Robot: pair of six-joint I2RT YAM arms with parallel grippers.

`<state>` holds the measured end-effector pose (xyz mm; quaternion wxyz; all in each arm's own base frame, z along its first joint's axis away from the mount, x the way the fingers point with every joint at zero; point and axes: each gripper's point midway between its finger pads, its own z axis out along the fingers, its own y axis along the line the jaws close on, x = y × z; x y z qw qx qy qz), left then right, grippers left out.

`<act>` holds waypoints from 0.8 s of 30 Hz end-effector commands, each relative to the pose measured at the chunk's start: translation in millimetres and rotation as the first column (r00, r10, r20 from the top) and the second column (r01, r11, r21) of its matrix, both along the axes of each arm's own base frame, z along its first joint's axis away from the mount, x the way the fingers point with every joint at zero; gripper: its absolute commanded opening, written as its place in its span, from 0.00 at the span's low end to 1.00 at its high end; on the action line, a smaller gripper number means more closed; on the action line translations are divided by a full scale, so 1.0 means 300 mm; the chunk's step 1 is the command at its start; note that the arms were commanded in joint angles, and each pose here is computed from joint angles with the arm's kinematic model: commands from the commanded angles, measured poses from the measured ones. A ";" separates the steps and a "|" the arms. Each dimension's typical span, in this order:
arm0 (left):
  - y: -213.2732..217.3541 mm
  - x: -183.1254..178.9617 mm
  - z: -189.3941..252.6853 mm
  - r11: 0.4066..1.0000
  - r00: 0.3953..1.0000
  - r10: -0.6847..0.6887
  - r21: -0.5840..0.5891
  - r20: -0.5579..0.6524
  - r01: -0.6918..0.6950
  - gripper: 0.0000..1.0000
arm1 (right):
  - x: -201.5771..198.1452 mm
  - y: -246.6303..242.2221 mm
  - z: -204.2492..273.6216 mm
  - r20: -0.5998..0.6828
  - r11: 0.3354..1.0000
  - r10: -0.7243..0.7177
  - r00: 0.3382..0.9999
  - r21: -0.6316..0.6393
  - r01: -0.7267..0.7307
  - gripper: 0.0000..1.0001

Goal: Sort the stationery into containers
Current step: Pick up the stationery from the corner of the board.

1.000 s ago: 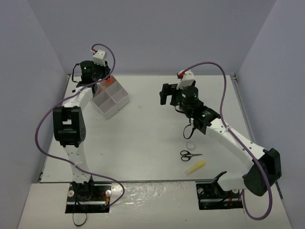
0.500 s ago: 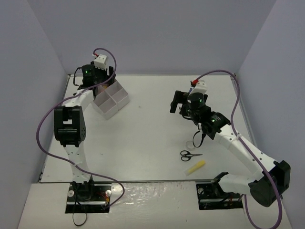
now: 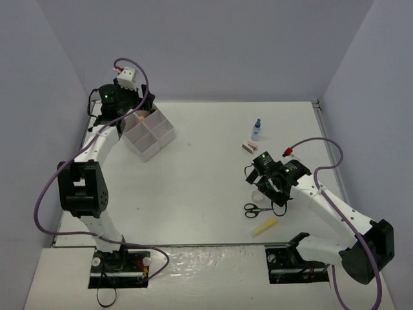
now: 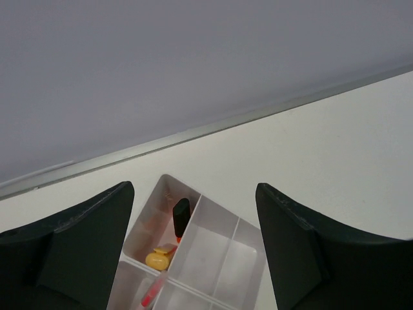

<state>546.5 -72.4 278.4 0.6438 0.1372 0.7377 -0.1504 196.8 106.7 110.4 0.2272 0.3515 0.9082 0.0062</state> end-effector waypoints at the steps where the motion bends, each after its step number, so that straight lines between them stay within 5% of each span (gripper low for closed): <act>1: -0.017 -0.113 0.187 0.999 0.994 -0.024 -0.030 0.107 0.027 0.73 | -0.177 -0.077 -0.052 -0.061 0.952 -0.304 0.951 0.008 0.305 1.00; 9: -0.024 -0.170 0.212 0.999 0.995 -0.027 -0.038 0.099 0.031 0.73 | -0.262 -0.135 -0.152 -0.084 0.888 -0.456 0.886 0.026 0.459 0.98; 24: -0.005 -0.180 0.239 1.000 0.993 -0.001 -0.023 0.117 0.004 0.73 | -0.256 -0.109 -0.305 -0.140 0.886 -0.462 0.876 -0.040 0.461 0.86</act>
